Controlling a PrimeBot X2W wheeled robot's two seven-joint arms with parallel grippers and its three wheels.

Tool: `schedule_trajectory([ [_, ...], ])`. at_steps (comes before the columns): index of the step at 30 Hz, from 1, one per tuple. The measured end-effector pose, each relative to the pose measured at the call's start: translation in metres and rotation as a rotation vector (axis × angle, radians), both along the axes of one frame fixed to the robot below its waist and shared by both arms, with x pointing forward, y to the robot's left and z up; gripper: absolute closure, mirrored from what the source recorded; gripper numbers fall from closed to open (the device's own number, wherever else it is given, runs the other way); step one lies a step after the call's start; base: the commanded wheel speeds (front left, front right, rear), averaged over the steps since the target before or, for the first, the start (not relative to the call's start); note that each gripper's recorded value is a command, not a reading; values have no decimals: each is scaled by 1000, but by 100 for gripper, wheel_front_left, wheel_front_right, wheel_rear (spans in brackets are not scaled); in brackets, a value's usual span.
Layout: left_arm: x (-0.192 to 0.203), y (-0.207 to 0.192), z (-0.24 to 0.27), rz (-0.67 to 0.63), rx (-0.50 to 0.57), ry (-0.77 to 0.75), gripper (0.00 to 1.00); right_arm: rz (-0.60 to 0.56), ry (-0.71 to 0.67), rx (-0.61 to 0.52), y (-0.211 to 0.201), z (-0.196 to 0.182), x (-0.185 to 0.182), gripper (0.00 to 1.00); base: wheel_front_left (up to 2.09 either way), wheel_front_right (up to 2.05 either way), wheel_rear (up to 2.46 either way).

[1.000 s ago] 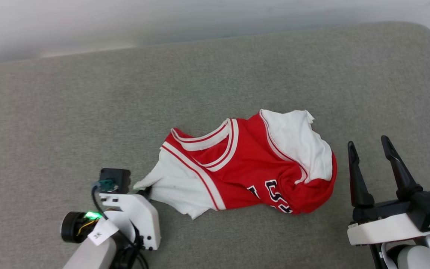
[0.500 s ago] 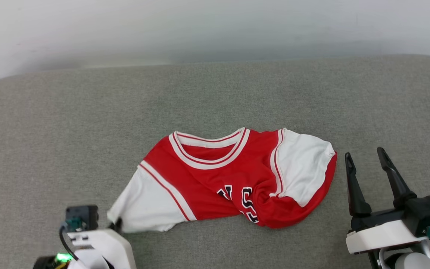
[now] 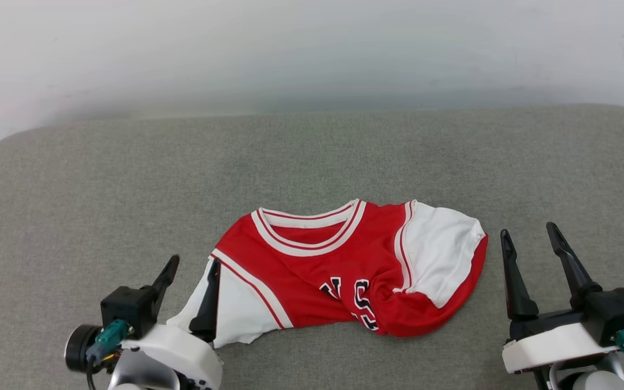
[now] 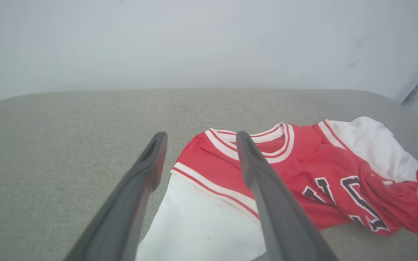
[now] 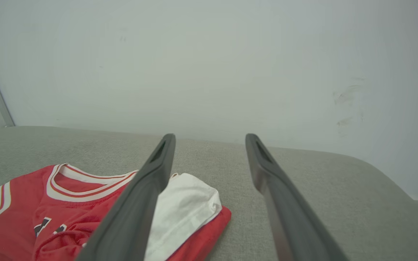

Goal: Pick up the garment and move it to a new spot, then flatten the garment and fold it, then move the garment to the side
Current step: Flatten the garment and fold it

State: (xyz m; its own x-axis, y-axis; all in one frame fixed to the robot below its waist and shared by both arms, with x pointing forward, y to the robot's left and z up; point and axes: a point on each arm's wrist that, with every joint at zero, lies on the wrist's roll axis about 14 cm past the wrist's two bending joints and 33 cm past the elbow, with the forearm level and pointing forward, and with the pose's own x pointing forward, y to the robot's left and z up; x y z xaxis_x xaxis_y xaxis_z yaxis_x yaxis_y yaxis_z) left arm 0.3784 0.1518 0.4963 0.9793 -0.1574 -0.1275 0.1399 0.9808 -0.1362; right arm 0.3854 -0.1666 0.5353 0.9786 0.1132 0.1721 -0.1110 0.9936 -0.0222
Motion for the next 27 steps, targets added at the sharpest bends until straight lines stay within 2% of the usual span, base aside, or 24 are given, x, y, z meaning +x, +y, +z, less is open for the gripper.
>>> schedule_trajectory([
  [2, 0, -9, 25, -41, -13, -150, 0, -1, -13, -1, 0, 5, -3, 0, 0, 0, 0],
  [9, -2, -20, 44, -60, -44, -266, 0, -12, -3, -16, -4, 4, -9, 0, 0, 0, 0],
  [12, -3, -23, 44, -62, -44, -275, 0, -15, 50, -35, -5, -4, -8, 0, 0, 0, 0],
  [16, -3, -22, 40, -56, -37, -269, 0, -27, 267, -95, -7, -40, -7, 0, 0, 0, 0],
  [19, -2, -22, 40, -54, -41, -273, 0, 10, 459, -126, 5, -67, -7, 0, 0, 0, 0],
  [21, 1, -19, 42, -47, -43, -280, 0, 40, 569, -130, 12, -78, -2, 0, 0, 0, 0],
  [27, 5, -13, 37, -25, -44, -273, 0, 76, 860, -245, -1, -103, 7, 0, 0, 0, 0],
])
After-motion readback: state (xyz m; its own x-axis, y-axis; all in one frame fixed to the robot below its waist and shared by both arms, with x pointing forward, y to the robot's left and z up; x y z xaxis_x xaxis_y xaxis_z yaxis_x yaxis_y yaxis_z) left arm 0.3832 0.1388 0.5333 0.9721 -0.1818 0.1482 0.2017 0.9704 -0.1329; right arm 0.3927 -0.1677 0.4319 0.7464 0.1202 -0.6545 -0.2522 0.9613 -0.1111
